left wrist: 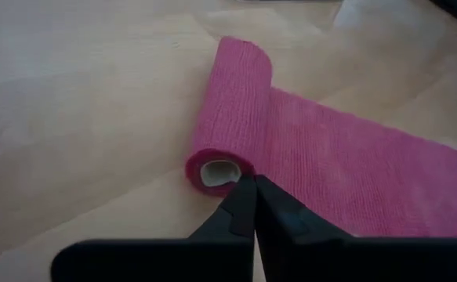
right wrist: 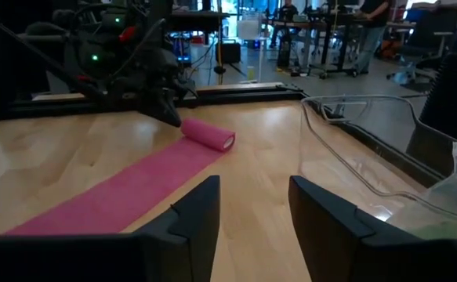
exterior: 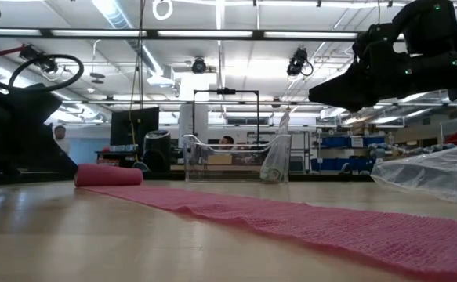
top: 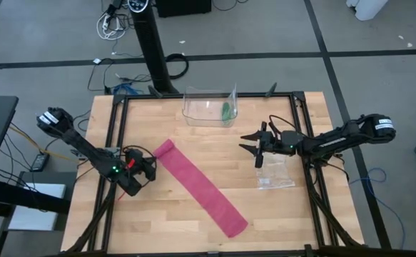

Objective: Roll bandage
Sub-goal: Roll the pink bandage

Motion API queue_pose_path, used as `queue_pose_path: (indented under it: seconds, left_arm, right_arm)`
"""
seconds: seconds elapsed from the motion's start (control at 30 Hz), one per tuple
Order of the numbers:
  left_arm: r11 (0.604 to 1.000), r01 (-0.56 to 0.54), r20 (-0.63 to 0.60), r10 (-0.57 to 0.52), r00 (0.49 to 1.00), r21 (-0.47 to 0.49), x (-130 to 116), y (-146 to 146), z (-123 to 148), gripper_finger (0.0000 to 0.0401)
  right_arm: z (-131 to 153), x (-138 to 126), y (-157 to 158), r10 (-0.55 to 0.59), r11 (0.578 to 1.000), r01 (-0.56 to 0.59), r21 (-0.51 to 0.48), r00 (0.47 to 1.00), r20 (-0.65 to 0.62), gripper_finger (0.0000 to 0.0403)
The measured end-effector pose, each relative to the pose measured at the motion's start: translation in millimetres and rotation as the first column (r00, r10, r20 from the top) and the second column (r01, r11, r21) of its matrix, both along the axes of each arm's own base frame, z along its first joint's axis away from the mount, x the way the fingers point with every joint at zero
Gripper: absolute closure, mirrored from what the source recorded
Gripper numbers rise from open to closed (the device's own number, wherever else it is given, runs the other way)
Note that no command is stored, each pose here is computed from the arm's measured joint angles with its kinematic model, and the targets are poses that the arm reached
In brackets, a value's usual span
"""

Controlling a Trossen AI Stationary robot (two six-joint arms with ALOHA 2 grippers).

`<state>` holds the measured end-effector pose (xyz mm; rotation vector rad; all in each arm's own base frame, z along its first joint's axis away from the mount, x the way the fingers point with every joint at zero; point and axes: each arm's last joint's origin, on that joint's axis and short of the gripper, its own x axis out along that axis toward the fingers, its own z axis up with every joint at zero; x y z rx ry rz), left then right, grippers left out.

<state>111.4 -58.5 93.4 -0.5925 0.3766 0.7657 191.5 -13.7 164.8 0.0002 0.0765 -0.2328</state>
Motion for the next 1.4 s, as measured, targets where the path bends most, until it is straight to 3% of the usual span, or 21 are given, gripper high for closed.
queue_pose_path:
  seconds: [0.3,0.47,0.6,0.8,1.07,1.4]
  left_arm:
    - [1.0,0.005,0.004,-0.005,1.0,-0.026,1.1,-1.3,-0.2,0.0332]
    - [1.0,0.008,0.0,-0.008,1.0,0.024,0.9,-0.2,0.3,0.0314]
    - [0.994,0.029,-0.015,-0.027,1.0,0.109,1.0,0.7,1.4,0.0312]
    - [0.986,0.059,-0.052,-0.051,0.997,0.155,0.8,1.0,1.2,0.0311]
    - [0.993,0.044,-0.084,-0.034,0.996,0.114,-0.3,1.1,-6.6,0.0311]
    - [0.994,0.001,-0.021,0.001,1.0,0.112,3.7,-1.2,-10.4,0.0311]
  right_arm:
    - [1.8,0.1,0.0,0.002,1.0,-0.002,-0.021,1.0,0.014,0.0245]
    - [2.6,0.2,0.0,0.004,0.999,-0.003,-0.04,1.0,0.018,0.0243]
    - [3.3,0.2,0.0,0.004,0.999,-0.003,-0.052,1.0,0.023,0.0244]
    - [3.5,0.2,0.0,0.004,0.999,-0.003,-0.053,1.0,0.024,0.0243]
    - [3.6,0.3,0.0,0.005,0.999,-0.003,-0.054,1.0,0.024,0.0243]
    - [3.7,0.3,0.0,0.006,0.998,-0.004,-0.07,1.0,0.022,0.0241]
